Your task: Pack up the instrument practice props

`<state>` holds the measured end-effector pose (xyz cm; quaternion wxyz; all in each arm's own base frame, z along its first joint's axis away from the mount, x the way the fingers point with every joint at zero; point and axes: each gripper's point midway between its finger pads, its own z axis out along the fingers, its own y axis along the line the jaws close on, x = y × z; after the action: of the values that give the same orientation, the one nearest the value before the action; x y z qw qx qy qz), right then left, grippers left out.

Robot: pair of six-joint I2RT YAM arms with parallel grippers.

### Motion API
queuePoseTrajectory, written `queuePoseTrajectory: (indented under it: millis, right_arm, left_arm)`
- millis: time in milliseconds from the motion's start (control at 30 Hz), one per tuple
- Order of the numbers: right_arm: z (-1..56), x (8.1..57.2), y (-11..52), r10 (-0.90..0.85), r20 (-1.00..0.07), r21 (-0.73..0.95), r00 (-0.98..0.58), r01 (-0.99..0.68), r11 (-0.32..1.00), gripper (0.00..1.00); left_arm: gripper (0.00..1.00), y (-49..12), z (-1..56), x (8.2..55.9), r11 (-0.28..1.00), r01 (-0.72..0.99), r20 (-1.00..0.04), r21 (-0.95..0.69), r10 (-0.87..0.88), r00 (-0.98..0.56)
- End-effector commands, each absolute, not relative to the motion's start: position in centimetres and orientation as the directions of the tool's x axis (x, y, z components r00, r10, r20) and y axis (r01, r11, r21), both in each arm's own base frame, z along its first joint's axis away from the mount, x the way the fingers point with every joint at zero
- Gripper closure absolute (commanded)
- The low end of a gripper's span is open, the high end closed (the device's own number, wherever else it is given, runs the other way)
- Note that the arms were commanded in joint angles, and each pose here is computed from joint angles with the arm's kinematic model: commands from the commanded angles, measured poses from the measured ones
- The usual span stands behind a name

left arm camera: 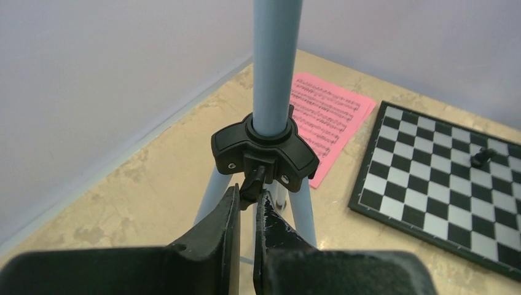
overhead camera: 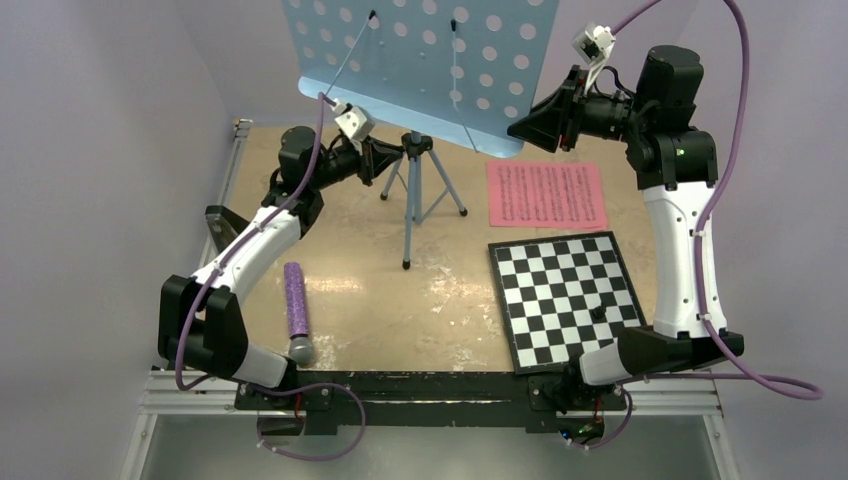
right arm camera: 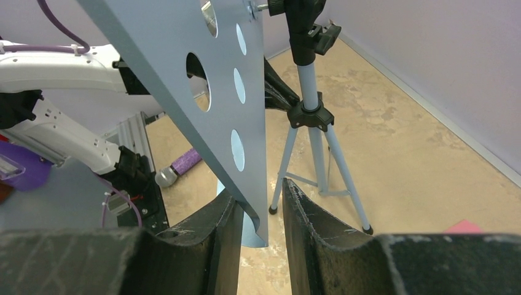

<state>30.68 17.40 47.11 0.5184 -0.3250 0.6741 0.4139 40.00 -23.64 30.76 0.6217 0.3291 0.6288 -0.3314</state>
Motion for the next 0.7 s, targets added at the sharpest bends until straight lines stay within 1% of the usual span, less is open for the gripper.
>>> queuePoseTrajectory:
  millis: [0,67,233,433,667]
  right_arm:
    - [48.0,30.0,17.3,-0.012,-0.979,0.177,-0.204,-0.876,0.449,0.68]
    - [48.0,30.0,17.3,-0.012,-0.979,0.177,-0.204,-0.876,0.449,0.68]
    - [48.0,30.1,17.3,-0.01,-0.979,0.18,-0.206,-0.876,0.447,0.68]
    - [47.9,30.0,17.4,-0.011,-0.978,0.181,-0.207,-0.877,0.445,0.68]
    - [47.5,29.8,17.3,-0.013,-0.975,0.192,-0.221,-0.874,0.447,0.68]
  left_arm:
    - [1.0,-25.5,33.8,37.3,0.441,0.875,-0.977,-0.198,-0.158,-0.142]
    - [1.0,-25.7,33.6,36.6,0.414,0.868,-0.959,-0.274,-0.181,-0.216]
    - [1.0,-25.7,32.7,36.0,0.404,0.818,-0.912,-0.409,-0.218,-0.349]
    - [1.0,-25.7,32.6,35.6,0.397,0.782,-0.876,-0.48,-0.25,-0.412]
    - [1.0,-25.8,32.7,34.8,0.361,0.772,-0.85,-0.524,-0.284,-0.444]
